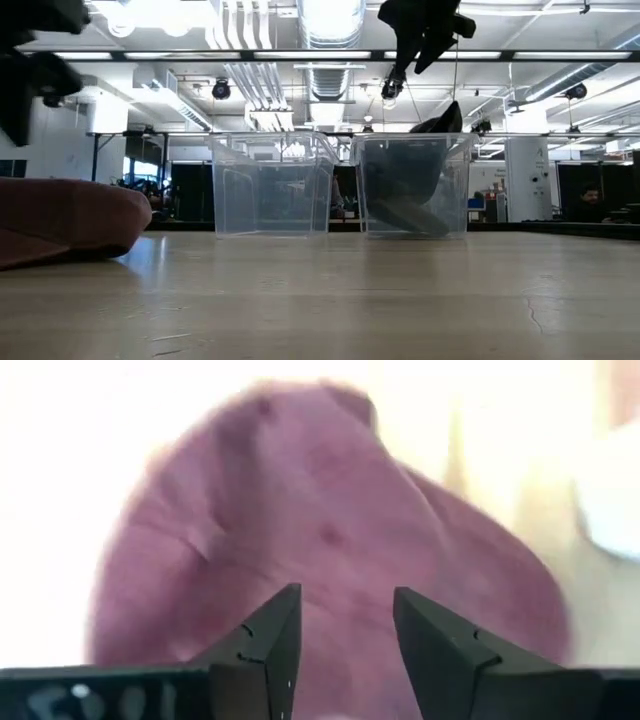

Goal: Pick & Place hat
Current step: Put the red cap into the left transparent bin

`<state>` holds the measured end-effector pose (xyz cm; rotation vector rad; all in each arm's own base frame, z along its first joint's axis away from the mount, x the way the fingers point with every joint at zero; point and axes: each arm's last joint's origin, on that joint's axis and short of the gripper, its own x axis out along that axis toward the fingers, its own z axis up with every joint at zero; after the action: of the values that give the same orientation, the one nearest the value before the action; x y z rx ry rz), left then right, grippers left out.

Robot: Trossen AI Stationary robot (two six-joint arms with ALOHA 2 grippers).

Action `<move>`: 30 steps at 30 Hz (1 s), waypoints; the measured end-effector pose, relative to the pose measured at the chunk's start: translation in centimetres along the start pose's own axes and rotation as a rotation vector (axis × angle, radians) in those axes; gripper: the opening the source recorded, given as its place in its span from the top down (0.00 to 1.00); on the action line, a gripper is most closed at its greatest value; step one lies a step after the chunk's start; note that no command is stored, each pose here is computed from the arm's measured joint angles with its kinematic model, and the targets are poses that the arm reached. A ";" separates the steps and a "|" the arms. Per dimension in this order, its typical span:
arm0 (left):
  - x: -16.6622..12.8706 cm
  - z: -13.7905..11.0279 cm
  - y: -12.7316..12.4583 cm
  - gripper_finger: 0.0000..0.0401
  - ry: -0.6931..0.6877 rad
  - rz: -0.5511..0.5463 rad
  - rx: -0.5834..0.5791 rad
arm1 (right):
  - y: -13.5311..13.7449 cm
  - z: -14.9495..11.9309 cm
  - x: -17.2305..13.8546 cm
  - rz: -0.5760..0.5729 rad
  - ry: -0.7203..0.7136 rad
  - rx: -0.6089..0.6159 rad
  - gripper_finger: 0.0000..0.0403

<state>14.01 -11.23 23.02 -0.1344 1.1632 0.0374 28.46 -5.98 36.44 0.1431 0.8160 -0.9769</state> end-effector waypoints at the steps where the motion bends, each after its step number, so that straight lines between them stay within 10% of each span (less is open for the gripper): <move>1: 0.0 -0.2 -0.1 0.62 0.031 -0.029 -0.019 | 0.0 0.0 0.0 0.000 0.000 0.000 0.38; 11: 3.1 -1.9 -2.0 0.62 0.124 -0.059 0.086 | 0.0 0.0 0.0 -0.001 0.001 0.000 0.38; 23: 5.6 -2.3 2.6 0.62 -0.044 0.458 -0.044 | 0.1 0.0 0.1 -0.001 0.002 -0.001 0.38; 30: 1.6 -0.2 1.3 0.62 -0.110 0.330 -0.140 | 0.1 0.0 0.1 0.000 0.003 -0.002 0.38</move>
<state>14.32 -10.08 21.37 -0.0617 1.0630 0.4134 28.53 -5.99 36.36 0.1428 0.8199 -0.9760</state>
